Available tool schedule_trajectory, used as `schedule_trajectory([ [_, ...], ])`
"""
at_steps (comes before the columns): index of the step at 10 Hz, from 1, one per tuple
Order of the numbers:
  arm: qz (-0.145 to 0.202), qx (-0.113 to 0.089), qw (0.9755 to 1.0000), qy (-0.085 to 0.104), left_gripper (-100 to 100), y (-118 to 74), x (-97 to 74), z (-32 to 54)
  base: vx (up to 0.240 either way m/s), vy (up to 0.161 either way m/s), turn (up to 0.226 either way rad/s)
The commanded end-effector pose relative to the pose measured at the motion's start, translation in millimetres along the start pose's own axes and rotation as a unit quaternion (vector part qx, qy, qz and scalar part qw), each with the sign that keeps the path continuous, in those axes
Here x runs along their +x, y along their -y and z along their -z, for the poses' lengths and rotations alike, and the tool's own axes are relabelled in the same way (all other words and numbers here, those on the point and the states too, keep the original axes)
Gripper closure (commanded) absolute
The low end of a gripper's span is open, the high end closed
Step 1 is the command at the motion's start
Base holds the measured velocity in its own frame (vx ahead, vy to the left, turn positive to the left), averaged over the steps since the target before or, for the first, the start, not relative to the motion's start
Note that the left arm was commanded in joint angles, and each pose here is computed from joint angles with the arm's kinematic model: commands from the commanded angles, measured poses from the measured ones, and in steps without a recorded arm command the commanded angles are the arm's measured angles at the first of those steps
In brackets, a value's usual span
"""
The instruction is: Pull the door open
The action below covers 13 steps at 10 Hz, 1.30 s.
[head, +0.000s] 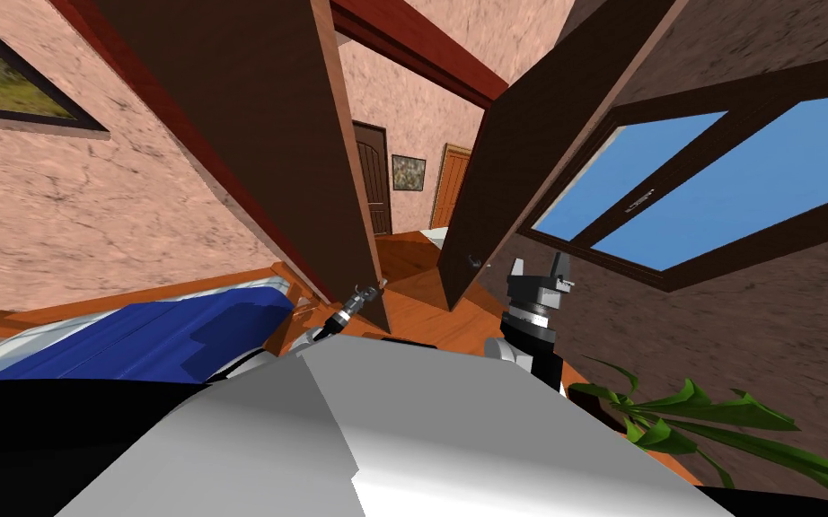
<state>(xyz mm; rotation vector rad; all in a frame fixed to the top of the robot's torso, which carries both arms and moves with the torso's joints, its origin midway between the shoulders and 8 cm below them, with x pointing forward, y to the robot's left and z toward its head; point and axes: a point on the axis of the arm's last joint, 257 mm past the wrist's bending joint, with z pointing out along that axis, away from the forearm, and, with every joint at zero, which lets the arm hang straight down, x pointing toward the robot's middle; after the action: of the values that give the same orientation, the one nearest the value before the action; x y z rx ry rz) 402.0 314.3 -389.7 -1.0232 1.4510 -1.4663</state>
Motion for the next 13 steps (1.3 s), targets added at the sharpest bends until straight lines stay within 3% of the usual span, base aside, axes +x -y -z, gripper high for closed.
schedule_trajectory([
  [1,0.003,0.002,0.9995,-0.031,100,-0.3,20.5,1.9,0.020,-0.031,0.015],
  [3,0.002,0.001,0.9988,-0.049,100,-0.1,27.9,5.2,0.022,-0.022,0.032],
  [5,0.002,0.001,0.9988,-0.049,100,-0.1,27.9,5.2,0.002,-0.004,0.008],
  [7,0.000,0.000,0.9976,-0.070,100,-0.2,37.4,9.2,0.003,0.000,0.020],
  [11,0.000,0.000,0.9976,-0.070,100,-0.2,37.4,9.2,-0.004,-0.003,-0.002],
  [13,-0.001,-0.001,0.9947,-0.103,100,-0.2,54.4,14.1,-0.018,0.020,0.045],
])
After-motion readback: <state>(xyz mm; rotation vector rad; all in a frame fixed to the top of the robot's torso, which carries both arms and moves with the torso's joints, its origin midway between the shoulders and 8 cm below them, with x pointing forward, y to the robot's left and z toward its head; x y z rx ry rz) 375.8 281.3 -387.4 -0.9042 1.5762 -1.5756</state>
